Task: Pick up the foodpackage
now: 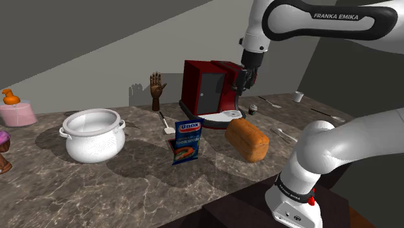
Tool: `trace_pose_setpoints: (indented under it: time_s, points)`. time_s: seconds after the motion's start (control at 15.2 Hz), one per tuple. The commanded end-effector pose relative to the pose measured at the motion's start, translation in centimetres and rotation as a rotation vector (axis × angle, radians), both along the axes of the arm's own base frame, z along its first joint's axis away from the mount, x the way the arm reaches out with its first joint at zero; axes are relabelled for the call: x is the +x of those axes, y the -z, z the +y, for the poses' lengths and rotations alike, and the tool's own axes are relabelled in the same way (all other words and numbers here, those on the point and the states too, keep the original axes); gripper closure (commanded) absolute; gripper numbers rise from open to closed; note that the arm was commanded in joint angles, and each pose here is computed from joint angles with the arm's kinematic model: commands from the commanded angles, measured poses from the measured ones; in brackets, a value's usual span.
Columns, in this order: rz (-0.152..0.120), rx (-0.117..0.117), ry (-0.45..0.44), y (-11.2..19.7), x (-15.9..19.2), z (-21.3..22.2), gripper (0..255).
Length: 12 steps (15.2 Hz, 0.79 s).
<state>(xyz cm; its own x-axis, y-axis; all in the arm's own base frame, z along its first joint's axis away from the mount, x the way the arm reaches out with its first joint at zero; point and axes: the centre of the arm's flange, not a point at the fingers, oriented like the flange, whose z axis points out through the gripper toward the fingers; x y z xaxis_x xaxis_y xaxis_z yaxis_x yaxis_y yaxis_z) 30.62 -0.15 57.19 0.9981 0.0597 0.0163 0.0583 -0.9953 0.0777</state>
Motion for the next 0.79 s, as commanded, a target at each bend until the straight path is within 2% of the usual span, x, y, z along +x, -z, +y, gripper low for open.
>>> trace_pose_setpoints:
  time_s: [0.0,0.73]
  points:
    - [0.0,0.0,0.0,0.0,0.0,0.0,0]
    - [0.002,0.094,-0.625,10.2,8.6,3.3,0]
